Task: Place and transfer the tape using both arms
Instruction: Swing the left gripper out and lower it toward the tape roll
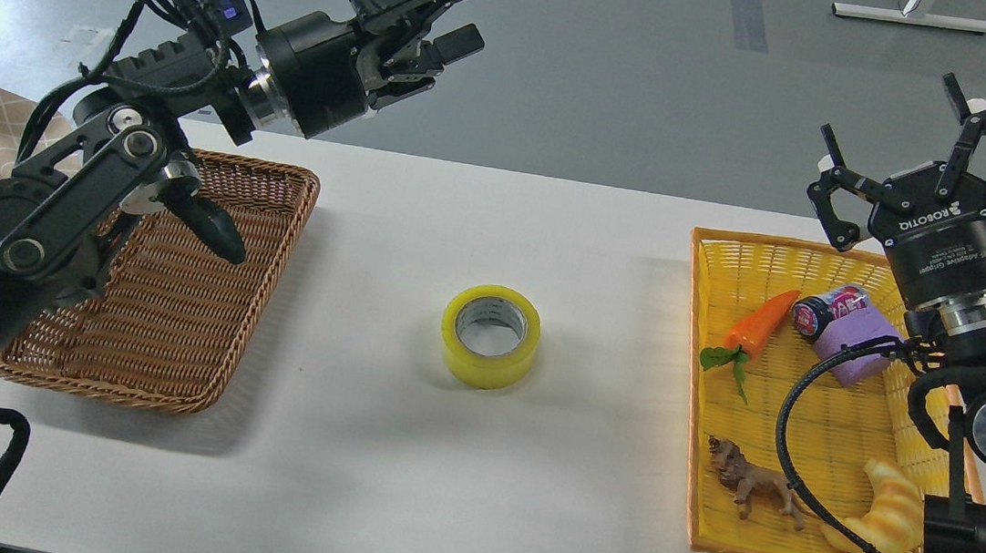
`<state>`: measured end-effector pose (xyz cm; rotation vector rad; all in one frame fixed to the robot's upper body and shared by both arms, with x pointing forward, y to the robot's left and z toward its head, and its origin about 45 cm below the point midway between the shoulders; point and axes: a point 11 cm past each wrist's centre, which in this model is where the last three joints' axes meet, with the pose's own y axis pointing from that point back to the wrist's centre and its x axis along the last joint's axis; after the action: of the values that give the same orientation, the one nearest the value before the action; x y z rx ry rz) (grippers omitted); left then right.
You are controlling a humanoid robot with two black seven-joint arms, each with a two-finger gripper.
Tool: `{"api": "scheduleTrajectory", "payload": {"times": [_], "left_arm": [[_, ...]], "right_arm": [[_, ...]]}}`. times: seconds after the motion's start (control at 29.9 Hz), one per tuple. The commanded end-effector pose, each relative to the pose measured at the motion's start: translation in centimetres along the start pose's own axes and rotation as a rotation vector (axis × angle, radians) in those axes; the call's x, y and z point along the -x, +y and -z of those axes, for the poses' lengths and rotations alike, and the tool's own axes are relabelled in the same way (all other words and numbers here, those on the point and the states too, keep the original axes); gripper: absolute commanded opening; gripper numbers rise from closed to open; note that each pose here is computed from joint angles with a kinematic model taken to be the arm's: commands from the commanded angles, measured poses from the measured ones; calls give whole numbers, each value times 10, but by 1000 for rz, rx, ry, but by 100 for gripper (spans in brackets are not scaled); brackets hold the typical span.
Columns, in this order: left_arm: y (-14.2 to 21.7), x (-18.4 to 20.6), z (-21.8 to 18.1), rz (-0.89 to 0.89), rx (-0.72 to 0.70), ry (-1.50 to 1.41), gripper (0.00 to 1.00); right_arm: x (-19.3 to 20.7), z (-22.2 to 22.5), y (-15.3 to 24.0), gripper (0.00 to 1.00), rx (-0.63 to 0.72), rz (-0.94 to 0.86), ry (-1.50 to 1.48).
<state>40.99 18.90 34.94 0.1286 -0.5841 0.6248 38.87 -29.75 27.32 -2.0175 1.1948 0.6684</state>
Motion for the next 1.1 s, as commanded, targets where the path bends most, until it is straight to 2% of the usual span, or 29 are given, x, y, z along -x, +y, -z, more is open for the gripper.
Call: {"api": "scheduleTrajectory", "payload": {"times": [0.0,0.13,0.53,1.07], "left_arm": [[-2,4,5,33,-53,-101,98],[-8,2,9,82,-150,-301,98],[-1,-1,23,280,-338,-633,98],[11,21,51,409,-435,-760,98]], "right_arm": [[0,0,0,95,0,0,0],[-1,-1,1,95,1,-3,-1],[-3,-1,2,96,3,-8,-4],[-4,-2,2,96,3,-14,-6]]}}
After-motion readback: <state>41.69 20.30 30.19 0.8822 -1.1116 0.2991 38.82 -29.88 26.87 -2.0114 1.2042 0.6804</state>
